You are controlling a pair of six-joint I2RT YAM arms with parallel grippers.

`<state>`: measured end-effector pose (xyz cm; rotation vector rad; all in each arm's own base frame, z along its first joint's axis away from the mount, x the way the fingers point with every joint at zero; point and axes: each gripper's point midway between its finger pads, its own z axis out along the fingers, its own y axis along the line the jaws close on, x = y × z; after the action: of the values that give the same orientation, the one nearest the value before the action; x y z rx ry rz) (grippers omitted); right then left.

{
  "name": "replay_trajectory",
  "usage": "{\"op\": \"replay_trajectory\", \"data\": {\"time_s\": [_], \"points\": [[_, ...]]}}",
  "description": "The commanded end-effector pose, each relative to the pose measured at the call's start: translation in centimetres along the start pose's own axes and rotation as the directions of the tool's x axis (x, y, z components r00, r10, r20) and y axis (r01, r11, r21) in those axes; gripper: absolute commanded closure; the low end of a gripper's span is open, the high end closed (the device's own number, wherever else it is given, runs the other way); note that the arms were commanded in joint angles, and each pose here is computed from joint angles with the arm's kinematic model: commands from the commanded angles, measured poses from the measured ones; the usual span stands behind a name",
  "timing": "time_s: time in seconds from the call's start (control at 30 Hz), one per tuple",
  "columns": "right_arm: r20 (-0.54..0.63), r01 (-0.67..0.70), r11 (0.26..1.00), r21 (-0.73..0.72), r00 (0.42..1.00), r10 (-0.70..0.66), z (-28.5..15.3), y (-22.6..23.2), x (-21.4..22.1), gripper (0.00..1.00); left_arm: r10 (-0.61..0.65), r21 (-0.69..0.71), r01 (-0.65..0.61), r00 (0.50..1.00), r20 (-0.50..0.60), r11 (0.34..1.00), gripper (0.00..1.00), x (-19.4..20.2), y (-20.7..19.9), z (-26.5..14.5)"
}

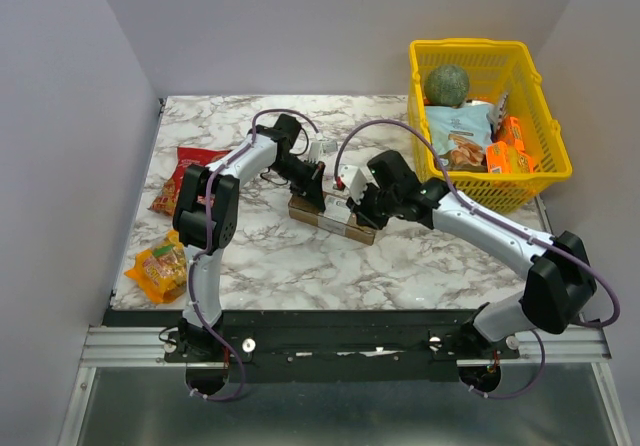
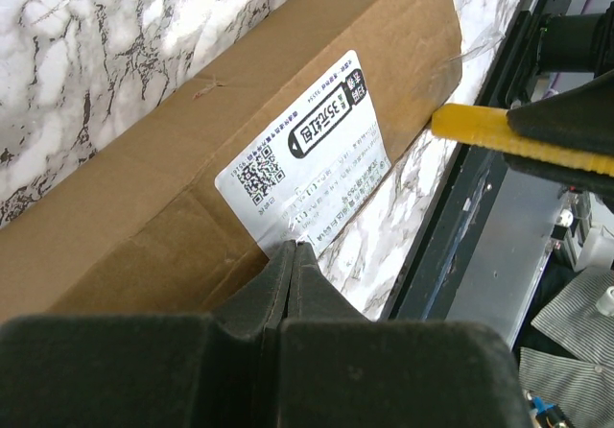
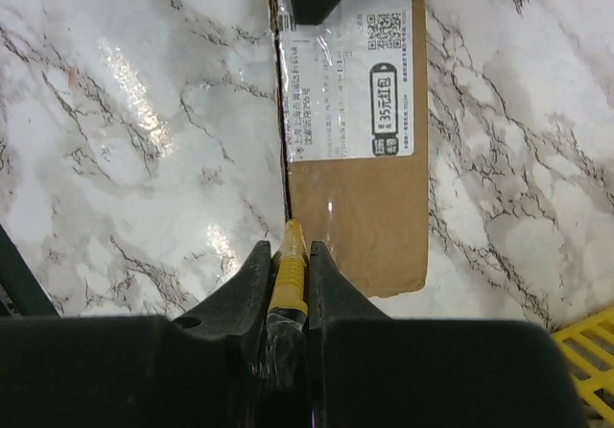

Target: Unpack the express box

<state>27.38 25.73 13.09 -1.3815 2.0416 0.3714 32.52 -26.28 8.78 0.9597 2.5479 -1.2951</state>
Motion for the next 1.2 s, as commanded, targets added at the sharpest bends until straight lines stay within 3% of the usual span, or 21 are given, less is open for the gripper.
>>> {"op": "replay_trajectory", "data": {"time_s": [0.0,0.33,0.93,1.07,1.1,1.17], "points": [[-0.104,-0.008,0.999,0.053,0.995,0.014,-1.5,-0.7,3.8,0.99,-0.013,-0.349,-0.071,0.973,-0.232,0.934,1.00,6.1,11.0,1.5],[-0.110,-0.031,0.994,0.106,0.993,0.043,-4.3,-1.3,6.4,1.00,-0.004,-0.353,-0.086,0.969,-0.246,0.932,1.00,6.4,11.3,1.5],[0.002,-0.102,0.950,0.296,0.994,0.107,-10.9,-3.4,6.0,1.00,0.014,-0.344,-0.094,0.974,-0.228,0.934,1.00,5.2,11.0,1.7],[0.022,-0.104,0.952,0.289,0.995,0.102,-12.0,-2.5,6.6,1.00,0.081,-0.259,-0.120,0.984,-0.156,0.958,0.98,3.2,8.4,1.6],[0.047,-0.112,0.951,0.287,0.994,0.103,-12.4,-2.2,6.4,1.00,0.115,-0.226,-0.141,0.985,-0.127,0.964,0.90,2.5,7.3,1.4],[0.084,-0.131,0.960,0.248,0.990,0.113,-12.5,-1.5,5.7,1.00,0.246,-0.120,-0.244,0.969,0.004,0.962,0.84,-0.1,3.1,0.3]]}}
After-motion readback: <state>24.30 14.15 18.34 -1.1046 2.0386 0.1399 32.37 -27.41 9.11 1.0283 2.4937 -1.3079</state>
